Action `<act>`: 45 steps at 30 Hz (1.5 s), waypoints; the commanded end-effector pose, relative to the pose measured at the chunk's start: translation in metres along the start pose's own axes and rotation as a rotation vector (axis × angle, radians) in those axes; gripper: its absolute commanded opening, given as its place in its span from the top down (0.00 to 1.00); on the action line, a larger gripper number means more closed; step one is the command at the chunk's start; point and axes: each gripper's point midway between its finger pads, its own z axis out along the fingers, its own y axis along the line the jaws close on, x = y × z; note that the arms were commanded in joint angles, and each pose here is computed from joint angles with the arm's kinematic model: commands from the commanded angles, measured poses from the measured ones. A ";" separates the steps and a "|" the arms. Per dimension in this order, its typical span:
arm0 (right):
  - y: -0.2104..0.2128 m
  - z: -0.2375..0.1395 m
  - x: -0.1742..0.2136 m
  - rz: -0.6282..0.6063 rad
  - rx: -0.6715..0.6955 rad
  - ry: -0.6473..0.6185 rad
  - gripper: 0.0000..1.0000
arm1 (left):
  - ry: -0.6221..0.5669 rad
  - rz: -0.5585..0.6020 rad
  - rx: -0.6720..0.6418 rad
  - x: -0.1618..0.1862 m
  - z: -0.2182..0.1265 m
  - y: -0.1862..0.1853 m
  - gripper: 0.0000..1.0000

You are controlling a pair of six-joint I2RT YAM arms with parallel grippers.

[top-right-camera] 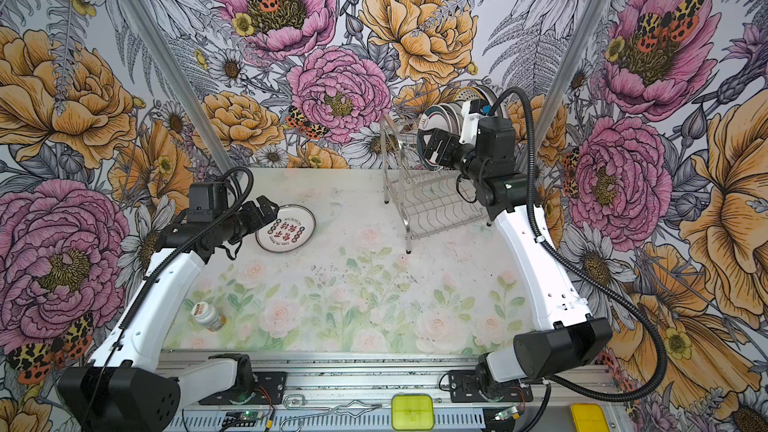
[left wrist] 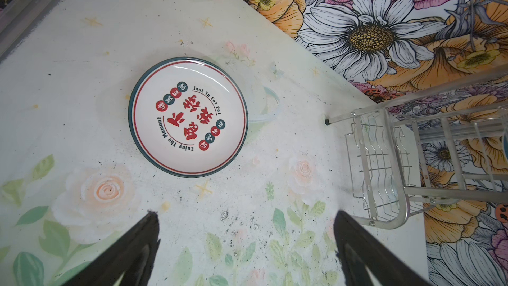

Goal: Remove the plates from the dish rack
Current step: 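Open the left gripper to release the plate while the right gripper reaches toward the rack, then lower the right gripper onto the nearest green-rimmed plate's rim in the rack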

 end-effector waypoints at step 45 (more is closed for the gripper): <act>-0.054 0.038 0.005 -0.223 0.318 -0.002 0.48 | 0.013 0.014 0.014 0.007 -0.001 -0.001 0.01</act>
